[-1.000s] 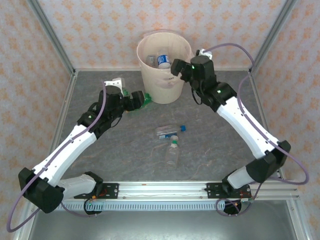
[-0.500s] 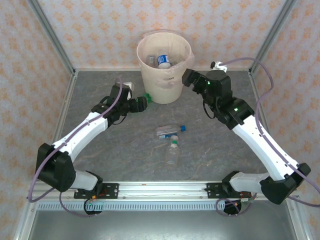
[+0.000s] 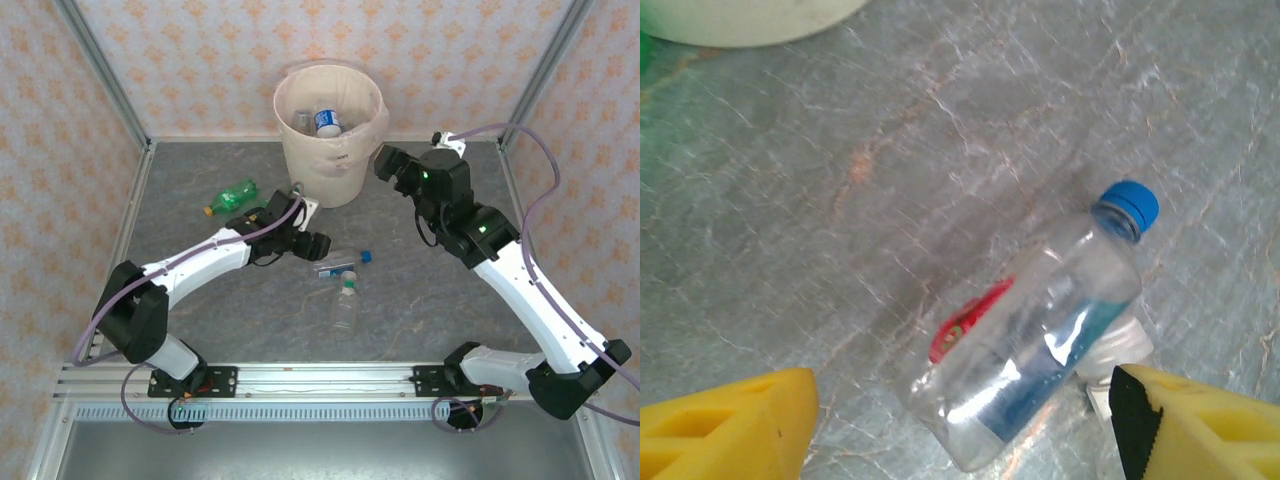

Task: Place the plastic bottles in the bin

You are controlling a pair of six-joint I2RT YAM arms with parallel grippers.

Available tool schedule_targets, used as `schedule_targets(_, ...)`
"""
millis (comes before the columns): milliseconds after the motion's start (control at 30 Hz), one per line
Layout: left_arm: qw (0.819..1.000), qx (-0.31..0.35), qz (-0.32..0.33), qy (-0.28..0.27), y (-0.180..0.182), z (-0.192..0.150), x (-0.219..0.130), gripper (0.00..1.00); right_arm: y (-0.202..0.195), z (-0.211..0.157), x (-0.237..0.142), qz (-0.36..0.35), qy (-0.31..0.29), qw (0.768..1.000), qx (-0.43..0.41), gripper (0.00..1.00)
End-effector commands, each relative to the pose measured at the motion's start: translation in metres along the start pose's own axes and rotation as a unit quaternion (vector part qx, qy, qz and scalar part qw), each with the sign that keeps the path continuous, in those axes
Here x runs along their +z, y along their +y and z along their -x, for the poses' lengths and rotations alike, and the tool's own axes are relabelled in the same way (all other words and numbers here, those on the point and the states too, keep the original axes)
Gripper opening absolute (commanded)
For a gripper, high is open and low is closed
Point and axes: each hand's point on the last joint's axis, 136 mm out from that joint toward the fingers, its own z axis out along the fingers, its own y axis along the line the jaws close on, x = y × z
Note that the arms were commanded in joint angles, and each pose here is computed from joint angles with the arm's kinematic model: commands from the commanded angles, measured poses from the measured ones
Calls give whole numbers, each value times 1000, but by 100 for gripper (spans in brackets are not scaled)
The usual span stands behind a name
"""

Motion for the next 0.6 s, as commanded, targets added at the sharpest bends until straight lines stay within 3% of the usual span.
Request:
schedule_targets(0, 1000, 11, 2, 28, -8, -16, 1, 78, -8, 0, -6, -17, -4, 1000, 2, 100)
schedule_targets(567, 995, -32, -48, 87, -111, -77, 10, 78, -28, -14, -13, -37, 5, 999, -16, 100)
